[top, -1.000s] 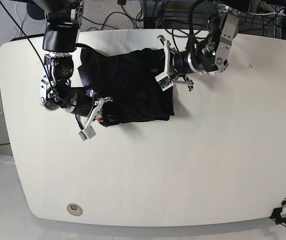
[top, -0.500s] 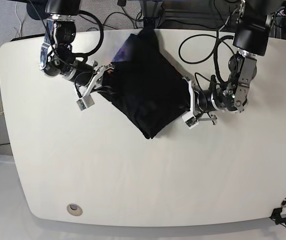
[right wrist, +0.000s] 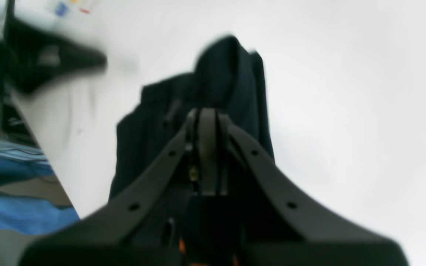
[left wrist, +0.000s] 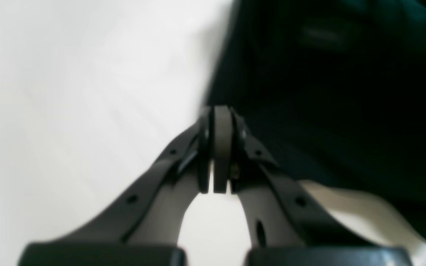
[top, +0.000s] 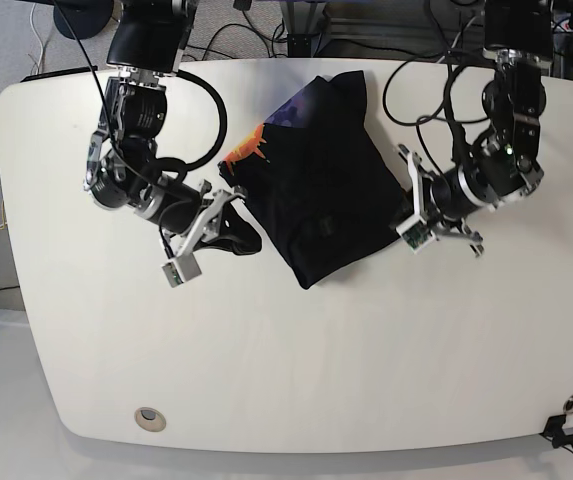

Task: Fold the T-shirt properly
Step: 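Grasp the folded bundle with both grippers and rotate it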

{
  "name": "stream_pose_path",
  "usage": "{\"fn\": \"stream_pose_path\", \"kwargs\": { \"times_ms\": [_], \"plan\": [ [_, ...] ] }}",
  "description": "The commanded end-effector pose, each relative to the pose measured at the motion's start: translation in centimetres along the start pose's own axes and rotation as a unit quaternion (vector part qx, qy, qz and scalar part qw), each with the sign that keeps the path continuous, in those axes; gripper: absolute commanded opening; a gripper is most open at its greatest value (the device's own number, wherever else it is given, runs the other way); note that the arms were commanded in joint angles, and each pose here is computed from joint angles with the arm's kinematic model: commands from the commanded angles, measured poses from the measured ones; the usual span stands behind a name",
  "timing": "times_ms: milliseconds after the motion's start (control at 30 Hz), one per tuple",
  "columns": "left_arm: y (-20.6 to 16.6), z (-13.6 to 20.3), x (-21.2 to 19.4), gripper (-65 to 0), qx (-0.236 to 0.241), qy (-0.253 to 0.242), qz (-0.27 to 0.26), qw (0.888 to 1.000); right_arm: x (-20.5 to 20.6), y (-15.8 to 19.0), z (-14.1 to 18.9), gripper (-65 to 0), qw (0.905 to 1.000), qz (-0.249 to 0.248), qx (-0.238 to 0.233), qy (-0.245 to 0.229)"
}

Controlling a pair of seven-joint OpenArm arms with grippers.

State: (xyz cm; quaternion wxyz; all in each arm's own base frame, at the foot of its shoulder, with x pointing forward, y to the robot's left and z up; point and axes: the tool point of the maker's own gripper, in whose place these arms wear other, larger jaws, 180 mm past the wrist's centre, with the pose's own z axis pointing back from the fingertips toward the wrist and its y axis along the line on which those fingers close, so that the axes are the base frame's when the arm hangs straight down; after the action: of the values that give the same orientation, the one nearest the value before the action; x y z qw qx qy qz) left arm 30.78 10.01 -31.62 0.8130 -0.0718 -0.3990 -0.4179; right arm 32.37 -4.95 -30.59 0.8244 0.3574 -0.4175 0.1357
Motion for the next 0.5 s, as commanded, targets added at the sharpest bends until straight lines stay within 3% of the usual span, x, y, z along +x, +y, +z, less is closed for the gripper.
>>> {"fn": "stream_pose_path", "kwargs": {
  "times_ms": [0, 100, 233, 333, 467],
  "plan": [
    [-2.5, 0.8, -0.5, -65.0, -0.014, -0.012, 0.022, 1.0, 1.7, -0.7, -1.7, -65.0, 0.9996, -0.015, 0.018, -0.014],
    [-6.2, 0.9, -3.3, -65.0, -0.047, 0.013, 0.06, 0.997, 1.6, -1.6, -2.8, -65.0, 0.9991, -0.036, 0.023, -0.004],
    [-9.6, 0.7, -4.1, -65.0, -0.074, 0.005, 0.104, 0.992, 0.7, -2.3, -3.6, -65.0, 0.9976, -0.064, 0.026, -0.003],
    [-10.3, -0.1, -4.6, -65.0, -0.084, 0.008, 0.124, 0.989, -0.9, -2.9, -4.2, -65.0, 0.9954, -0.092, 0.025, 0.003],
    [-8.4, -2.0, -5.3, -65.0, -0.08, 0.019, 0.134, 0.988, -4.1, -3.4, -3.9, -65.0, 0.9916, -0.128, 0.015, 0.009]
  ]
}}
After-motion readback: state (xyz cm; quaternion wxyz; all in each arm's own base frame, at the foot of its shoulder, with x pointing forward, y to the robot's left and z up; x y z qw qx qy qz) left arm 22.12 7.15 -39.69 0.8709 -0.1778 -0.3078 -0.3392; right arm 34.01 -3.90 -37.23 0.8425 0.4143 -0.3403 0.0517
